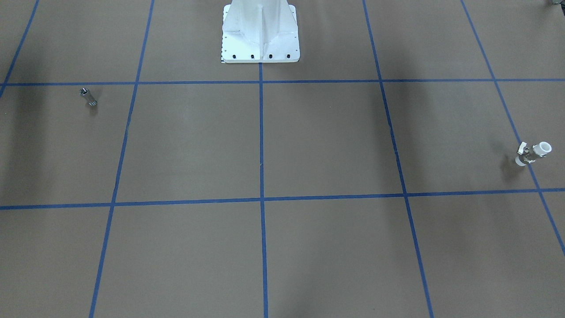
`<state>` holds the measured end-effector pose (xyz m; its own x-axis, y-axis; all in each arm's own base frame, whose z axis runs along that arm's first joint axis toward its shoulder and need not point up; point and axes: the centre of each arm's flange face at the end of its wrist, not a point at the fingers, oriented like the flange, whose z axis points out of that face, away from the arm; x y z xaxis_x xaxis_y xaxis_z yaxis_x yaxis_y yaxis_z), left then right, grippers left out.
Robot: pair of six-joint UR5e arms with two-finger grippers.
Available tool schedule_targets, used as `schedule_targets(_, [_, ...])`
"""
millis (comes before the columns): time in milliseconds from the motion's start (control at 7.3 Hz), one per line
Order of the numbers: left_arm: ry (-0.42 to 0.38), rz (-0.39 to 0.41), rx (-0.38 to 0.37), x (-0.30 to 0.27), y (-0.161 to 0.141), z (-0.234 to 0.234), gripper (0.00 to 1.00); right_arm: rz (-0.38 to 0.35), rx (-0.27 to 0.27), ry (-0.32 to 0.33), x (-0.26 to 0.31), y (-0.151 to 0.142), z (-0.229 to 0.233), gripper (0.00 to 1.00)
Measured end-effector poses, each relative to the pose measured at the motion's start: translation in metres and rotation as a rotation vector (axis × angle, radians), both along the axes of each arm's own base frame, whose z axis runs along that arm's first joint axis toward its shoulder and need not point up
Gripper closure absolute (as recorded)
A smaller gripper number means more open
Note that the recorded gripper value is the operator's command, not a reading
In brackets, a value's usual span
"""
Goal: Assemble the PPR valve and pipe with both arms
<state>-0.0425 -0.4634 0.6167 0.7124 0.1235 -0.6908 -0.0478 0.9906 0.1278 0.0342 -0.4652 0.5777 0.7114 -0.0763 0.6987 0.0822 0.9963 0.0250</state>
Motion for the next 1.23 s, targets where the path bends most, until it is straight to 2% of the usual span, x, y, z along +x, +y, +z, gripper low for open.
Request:
schedule_targets(274, [0.014, -0.006, 0.004, 0.037, -0.022, 0.012, 0.0, -0.001, 0.0, 0.0, 0.0, 0.0, 0.001, 0.01])
schedule_targets(548, [0.04, -0.03, -0.003, 0.079, -0.03, 0.034, 0.01, -0.003, -0.001, 0.0, -0.001, 0.0, 0.001, 0.01])
schedule_targets(1232, [0.043, -0.031, -0.033, 0.099, -0.041, 0.06, 0.02, -0.009, -0.001, -0.007, -0.005, -0.001, 0.0, 0.01])
